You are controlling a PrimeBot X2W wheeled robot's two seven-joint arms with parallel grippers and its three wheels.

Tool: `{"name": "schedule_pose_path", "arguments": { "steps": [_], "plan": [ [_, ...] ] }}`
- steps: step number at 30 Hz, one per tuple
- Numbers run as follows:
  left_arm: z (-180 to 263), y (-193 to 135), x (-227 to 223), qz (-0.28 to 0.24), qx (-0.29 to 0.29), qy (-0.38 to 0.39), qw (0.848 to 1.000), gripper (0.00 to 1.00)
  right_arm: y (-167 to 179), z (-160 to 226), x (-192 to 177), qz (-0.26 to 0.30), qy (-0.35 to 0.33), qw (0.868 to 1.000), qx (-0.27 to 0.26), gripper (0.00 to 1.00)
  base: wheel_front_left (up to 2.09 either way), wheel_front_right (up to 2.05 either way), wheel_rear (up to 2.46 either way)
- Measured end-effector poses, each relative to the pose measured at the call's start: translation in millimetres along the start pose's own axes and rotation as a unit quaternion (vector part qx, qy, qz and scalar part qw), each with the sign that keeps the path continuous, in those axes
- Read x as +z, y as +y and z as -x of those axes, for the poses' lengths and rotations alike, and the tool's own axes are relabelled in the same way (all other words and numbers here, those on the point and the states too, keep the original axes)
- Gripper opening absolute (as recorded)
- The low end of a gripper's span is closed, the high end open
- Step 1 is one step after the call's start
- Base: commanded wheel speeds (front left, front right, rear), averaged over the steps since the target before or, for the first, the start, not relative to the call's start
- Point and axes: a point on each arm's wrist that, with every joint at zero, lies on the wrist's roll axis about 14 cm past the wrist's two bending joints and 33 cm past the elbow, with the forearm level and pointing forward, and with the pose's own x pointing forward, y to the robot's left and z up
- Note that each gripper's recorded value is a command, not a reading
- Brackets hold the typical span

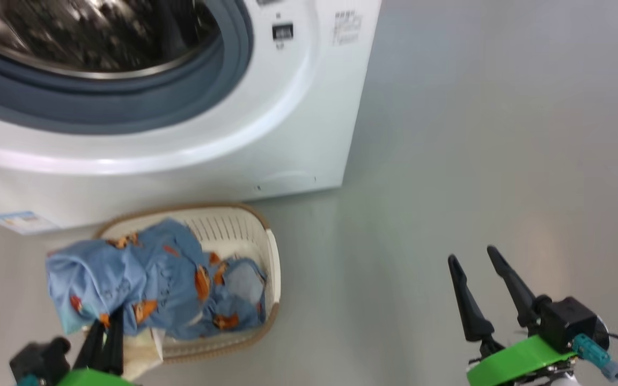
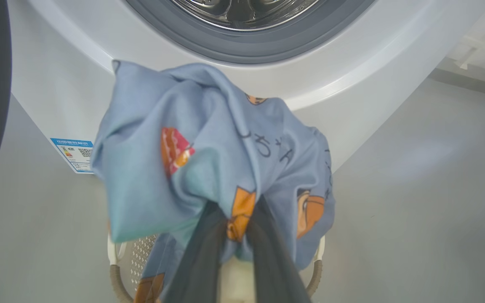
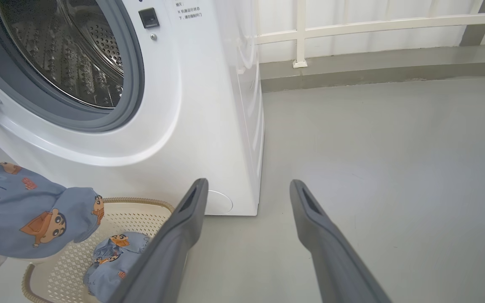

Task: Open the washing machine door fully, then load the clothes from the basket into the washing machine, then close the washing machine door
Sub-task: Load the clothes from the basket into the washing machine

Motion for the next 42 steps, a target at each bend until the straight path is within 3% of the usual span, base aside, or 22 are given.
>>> {"name": "schedule_pose_path", "arguments": {
  "steps": [21,42],
  "plan": [
    [98,-21,55,-0.049,0.007,-0.122,0.991,0.0,5,64,42,0.004,-0.064,0.998,-0.004,1.0,0.0,0.0,0.0],
    [120,-21,68,-0.048,0.017,-0.157,0.986,0.0,13,64,51,0.024,-0.076,0.997,0.015,1.0,0.0,0.0,0.0]
  ]
}}
